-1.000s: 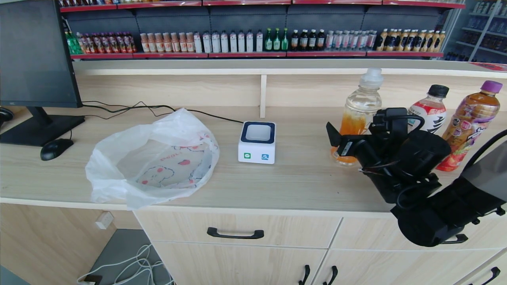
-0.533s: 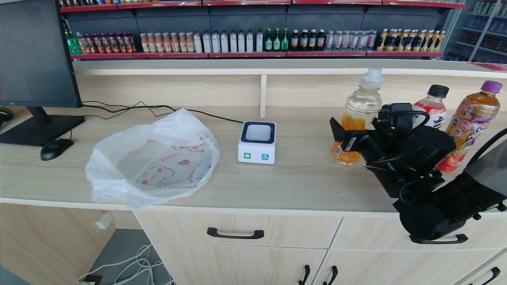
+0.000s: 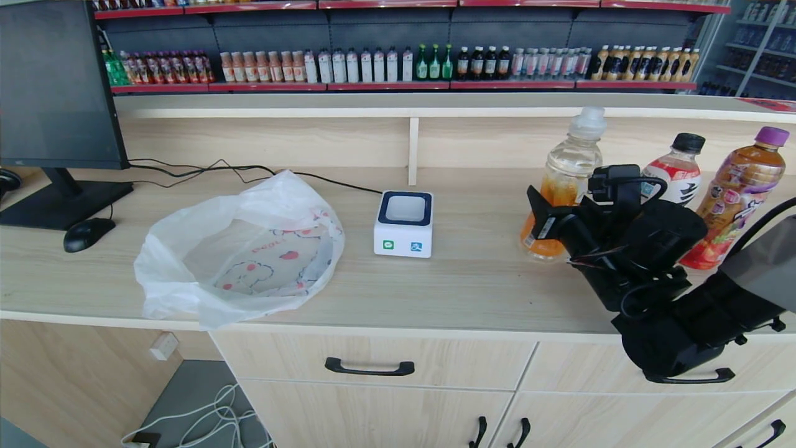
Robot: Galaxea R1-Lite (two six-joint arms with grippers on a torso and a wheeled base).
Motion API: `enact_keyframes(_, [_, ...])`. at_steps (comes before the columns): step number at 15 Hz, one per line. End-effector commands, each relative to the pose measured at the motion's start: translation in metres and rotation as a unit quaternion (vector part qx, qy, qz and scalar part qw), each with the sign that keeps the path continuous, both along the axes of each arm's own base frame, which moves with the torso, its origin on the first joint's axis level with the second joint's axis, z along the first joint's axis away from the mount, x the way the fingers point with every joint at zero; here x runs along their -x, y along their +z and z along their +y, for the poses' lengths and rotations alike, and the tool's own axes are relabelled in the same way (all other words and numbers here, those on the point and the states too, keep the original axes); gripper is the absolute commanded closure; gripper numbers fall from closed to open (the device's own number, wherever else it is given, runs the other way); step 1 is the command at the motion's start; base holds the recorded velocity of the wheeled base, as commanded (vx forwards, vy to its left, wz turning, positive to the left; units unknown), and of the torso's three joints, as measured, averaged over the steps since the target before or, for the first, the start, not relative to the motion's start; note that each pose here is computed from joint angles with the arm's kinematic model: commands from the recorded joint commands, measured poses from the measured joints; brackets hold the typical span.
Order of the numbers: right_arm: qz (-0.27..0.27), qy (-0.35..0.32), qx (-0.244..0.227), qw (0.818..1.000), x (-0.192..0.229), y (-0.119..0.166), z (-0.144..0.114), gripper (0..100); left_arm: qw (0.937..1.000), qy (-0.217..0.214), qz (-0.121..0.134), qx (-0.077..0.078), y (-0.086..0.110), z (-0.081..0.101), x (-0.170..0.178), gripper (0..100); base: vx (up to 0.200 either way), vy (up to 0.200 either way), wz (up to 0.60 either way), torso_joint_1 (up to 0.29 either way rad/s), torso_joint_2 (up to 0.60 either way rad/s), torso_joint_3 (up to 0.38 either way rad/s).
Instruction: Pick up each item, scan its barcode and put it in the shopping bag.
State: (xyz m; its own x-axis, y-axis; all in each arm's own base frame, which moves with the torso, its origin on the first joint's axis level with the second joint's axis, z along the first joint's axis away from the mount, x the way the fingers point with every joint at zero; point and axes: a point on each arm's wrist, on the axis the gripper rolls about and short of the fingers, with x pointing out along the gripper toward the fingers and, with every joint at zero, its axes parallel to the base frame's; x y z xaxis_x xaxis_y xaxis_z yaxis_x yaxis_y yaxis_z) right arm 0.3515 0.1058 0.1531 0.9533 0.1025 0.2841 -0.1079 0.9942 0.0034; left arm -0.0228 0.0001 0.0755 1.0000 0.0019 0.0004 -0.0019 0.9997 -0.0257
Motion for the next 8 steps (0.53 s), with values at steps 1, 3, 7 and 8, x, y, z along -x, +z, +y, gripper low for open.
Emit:
enact_keyframes(1, [-0.002,0.002,0.0,1.0,0.0,0.001,0.0,100,1.0,0.001,0.001,0.0,0.0,0.0,0.0,0,0.0,0.0,0.0,0.0,0.0,0.0])
enact_keyframes(3, [-0.006,0.001,-0.002,1.0,-0.001,0.003,0.0,100,1.0,0.001,-0.001,0.0,0.0,0.0,0.0,0,0.0,0.0,0.0,0.0,0.0,0.0])
enact_keyframes(7, [-0.021,0.001,-0.007,1.0,-0.001,0.012,-0.001,100,1.0,0.001,0.001,0.0,0.0,0.0,0.0,0,0.0,0.0,0.0,0.0,0.0,0.0])
enact_keyframes(8, [-0.025,0.001,-0.007,1.0,-0.001,0.014,-0.001,100,1.0,0.001,-0.001,0.0,0.0,0.0,0.0,0,0.0,0.0,0.0,0.0,0.0,0.0])
